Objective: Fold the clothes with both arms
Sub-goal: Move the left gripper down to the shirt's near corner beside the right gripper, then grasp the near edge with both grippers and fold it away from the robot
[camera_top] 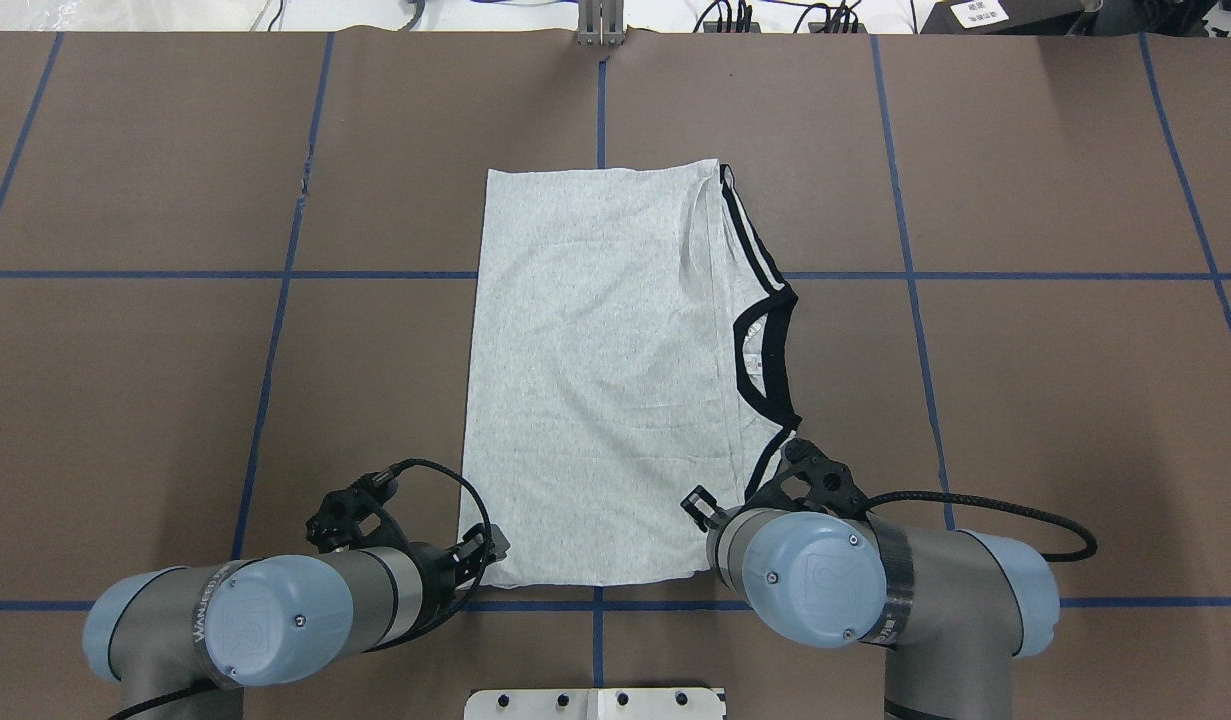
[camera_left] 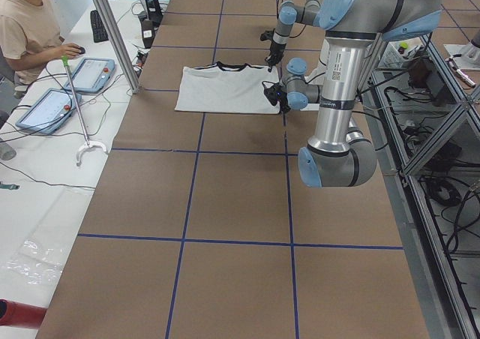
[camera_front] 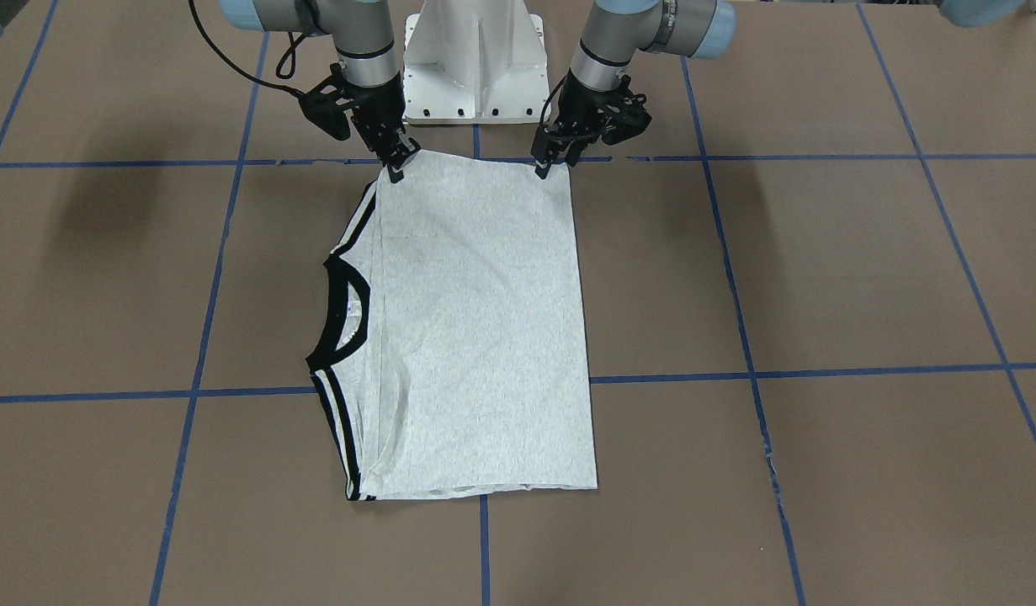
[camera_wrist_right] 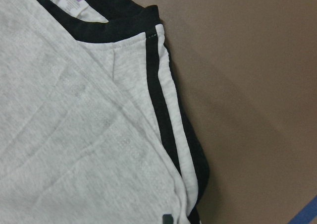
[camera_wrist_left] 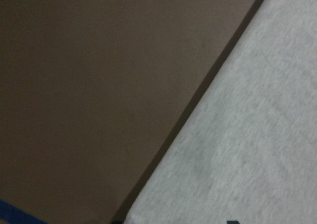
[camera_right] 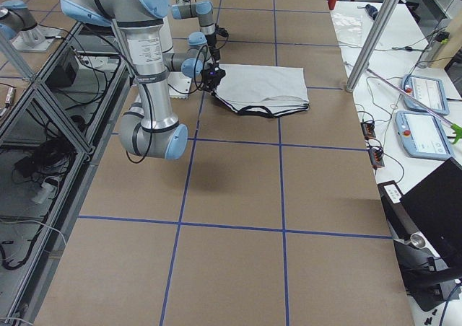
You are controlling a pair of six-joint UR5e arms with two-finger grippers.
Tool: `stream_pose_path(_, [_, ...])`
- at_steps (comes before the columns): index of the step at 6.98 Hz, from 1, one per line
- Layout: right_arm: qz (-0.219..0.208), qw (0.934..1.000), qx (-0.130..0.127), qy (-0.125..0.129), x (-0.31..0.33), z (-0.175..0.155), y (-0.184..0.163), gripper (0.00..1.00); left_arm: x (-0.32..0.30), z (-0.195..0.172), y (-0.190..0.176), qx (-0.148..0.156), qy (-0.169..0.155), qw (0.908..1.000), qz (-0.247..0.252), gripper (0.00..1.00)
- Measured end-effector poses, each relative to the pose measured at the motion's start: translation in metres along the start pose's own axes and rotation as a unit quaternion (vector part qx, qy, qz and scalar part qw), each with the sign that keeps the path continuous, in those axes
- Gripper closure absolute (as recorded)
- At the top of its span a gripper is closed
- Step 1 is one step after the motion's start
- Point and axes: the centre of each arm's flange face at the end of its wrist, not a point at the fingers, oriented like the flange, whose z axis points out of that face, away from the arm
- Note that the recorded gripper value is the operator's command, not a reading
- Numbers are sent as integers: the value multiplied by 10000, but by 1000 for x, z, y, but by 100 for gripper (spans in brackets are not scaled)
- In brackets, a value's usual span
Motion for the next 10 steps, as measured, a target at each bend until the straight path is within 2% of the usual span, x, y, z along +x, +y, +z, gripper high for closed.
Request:
stream_pose_path(1, [0, 10000, -1, -2, 0, 0, 0, 100, -3, 1, 0, 2, -33, 10000, -9, 42])
stream_pose_path(2, [1, 10000, -5, -6, 0, -1, 0, 100, -5, 2, 0, 10, -50, 10000, -33, 77])
stream_pose_path(3, [3, 10000, -6, -8, 0, -1, 0, 100, -7, 2, -1, 19, -65, 10000, -63, 100])
stream_pose_path(7, [13, 10000, -3, -12, 0, -1, -1, 100, -3, -11, 0, 25, -94, 9999, -85, 100])
stream_pose_path(10, [-39, 9999, -150, -35, 12, -15, 7, 100, 2, -65, 23, -236, -172, 9996, -27, 100])
